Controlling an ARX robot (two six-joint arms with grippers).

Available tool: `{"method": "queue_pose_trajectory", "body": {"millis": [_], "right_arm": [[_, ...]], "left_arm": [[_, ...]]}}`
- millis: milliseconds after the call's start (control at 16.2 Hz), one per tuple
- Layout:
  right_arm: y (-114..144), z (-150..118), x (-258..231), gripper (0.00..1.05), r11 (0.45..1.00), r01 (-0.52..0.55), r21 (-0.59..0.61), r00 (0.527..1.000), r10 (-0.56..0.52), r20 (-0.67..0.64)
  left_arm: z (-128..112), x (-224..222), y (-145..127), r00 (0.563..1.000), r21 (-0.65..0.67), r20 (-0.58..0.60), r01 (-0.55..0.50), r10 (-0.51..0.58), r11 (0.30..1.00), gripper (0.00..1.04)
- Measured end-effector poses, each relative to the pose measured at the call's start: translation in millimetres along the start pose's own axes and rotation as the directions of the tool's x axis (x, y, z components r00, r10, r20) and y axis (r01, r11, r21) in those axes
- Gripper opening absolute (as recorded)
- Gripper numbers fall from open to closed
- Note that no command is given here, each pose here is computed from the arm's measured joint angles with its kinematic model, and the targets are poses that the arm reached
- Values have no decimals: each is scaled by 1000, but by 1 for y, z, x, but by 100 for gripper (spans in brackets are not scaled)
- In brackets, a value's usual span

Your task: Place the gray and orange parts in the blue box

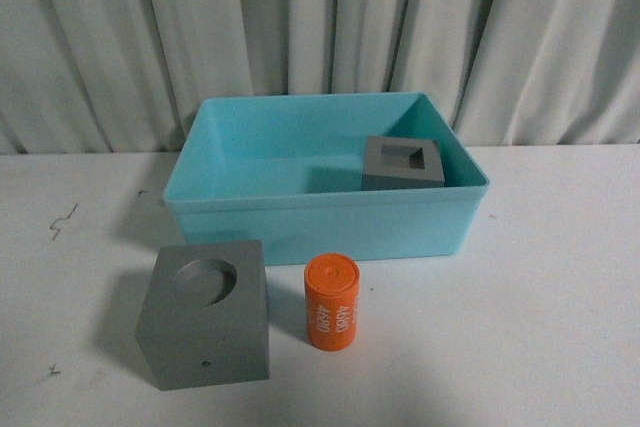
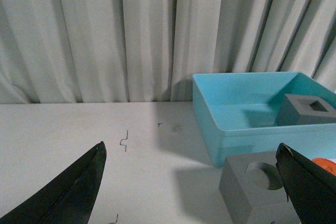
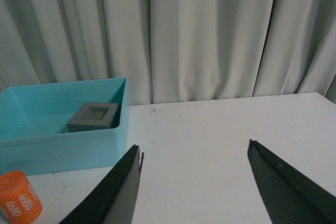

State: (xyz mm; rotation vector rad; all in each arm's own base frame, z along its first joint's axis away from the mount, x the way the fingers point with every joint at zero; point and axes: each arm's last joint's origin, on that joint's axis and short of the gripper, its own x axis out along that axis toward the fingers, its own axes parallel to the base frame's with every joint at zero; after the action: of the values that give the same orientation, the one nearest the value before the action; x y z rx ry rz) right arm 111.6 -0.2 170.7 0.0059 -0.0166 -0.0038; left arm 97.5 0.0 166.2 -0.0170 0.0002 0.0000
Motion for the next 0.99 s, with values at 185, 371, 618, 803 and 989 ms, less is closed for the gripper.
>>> {"method": "queue_pose_trajectory", "body": {"millis": [185, 371, 618, 803, 989], "right_arm": [[0, 0, 0, 93, 1000, 0, 0, 1000, 0, 0], [0, -1, -1, 88, 1000, 0, 0, 1000, 0, -10], [0, -6, -8, 43, 1000, 0, 0, 999, 0, -52], [0, -4, -14, 10, 1000, -3, 0, 1000, 3, -20], [0, -3, -14, 2, 1000, -3, -3, 1000, 3, -11]], "left_arm": [[-2, -1, 0, 993, -33, -116, -3, -1, 999, 98], [24, 60, -15, 854, -276, -518, -106, -55, 955, 98], [6, 94, -31, 790, -296, -606, -115, -94, 948, 98], [-1, 103, -32, 787, -296, -610, -110, -99, 949, 98], [-13, 118, -32, 773, -288, -627, -112, -99, 951, 98]]}}
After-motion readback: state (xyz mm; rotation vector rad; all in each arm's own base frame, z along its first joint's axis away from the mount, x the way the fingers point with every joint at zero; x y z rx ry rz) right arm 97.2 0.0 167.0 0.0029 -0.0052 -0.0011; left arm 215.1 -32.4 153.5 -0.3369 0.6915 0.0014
